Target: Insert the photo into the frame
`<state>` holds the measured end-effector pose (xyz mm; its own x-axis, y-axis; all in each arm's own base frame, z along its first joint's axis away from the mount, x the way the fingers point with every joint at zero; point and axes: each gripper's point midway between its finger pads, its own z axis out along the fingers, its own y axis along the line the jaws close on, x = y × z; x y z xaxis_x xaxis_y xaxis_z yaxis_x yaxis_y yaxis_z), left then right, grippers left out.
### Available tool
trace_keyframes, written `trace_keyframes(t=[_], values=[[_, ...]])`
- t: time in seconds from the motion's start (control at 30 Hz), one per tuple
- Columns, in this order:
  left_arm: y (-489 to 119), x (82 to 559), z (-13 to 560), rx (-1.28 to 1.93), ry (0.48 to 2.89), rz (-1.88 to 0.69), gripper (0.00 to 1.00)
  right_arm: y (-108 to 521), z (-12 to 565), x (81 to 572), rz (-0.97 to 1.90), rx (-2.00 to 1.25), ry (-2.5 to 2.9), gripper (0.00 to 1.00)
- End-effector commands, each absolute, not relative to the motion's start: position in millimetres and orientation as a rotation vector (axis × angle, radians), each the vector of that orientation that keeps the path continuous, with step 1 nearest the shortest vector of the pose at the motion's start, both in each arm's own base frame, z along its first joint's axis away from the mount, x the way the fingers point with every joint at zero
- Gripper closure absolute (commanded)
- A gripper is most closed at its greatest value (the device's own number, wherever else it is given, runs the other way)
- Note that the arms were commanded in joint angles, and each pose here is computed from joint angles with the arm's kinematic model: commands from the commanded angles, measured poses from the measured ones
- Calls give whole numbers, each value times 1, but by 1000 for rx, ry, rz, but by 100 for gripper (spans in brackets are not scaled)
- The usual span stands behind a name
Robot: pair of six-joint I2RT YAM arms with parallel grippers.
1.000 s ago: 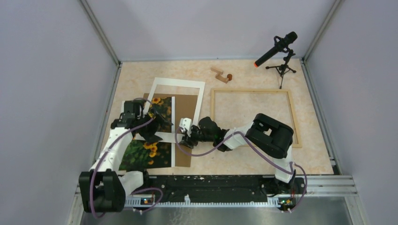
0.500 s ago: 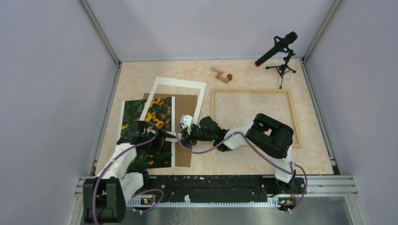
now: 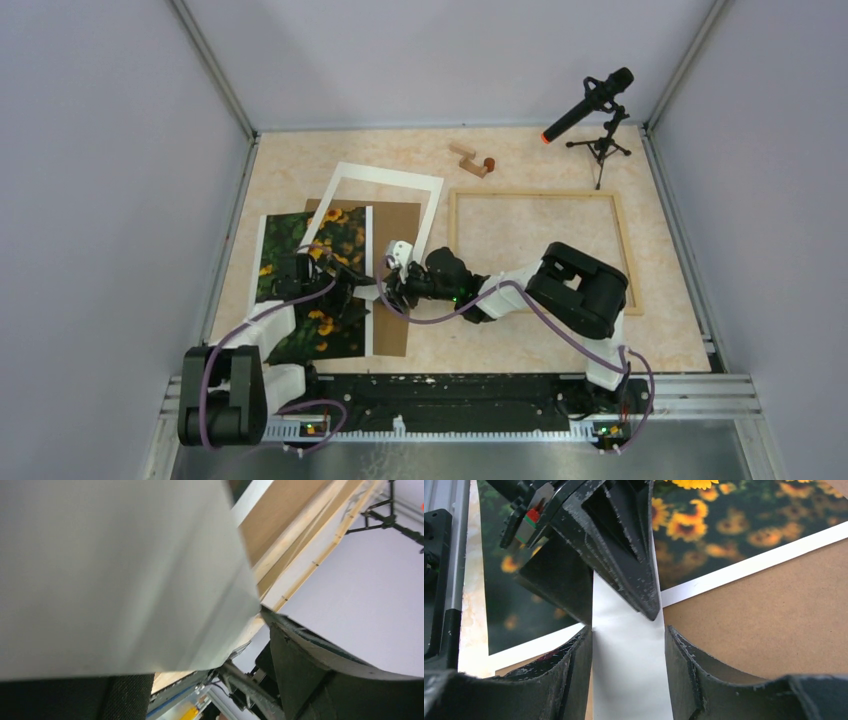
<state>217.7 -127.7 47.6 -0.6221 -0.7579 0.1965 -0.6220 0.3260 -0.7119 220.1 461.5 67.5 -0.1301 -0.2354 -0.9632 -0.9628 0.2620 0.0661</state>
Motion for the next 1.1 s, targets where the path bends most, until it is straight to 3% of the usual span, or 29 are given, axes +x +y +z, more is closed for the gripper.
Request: trace_keyframes(t=[0.0,0.1,0.17,0.23,0.43,0.6,0.63,0.67,0.87,1.07], values=[[-125,249,63,-1087,2281,-1213,20,464,106,225,991,-1060,1502,58],[-121,255,65,-1068,2265,-1176,32,462,103,226,982,-1057,1512,58],[-117,255,62,-1090,2262,-1141,48,462,104,227,977,-1050,1514,58],[-117,254,61,-1109,2253,-1142,58,463,105,228,973,-1041,1518,58],[-116,259,68,-1104,2242,-1145,74,464,109,231,956,-1007,1538,53],[-112,262,74,-1094,2263,-1097,94,451,131,226,889,-995,1549,10],[-110,263,76,-1093,2269,-1083,96,445,138,223,857,-1025,1537,2],[-110,264,79,-1091,2279,-1075,98,435,142,221,793,-1099,1497,1],[-107,264,106,-1114,2318,-1052,100,371,157,206,448,-1309,1020,1],[-111,265,129,-1142,2315,-1104,96,393,168,213,460,-1270,922,2]])
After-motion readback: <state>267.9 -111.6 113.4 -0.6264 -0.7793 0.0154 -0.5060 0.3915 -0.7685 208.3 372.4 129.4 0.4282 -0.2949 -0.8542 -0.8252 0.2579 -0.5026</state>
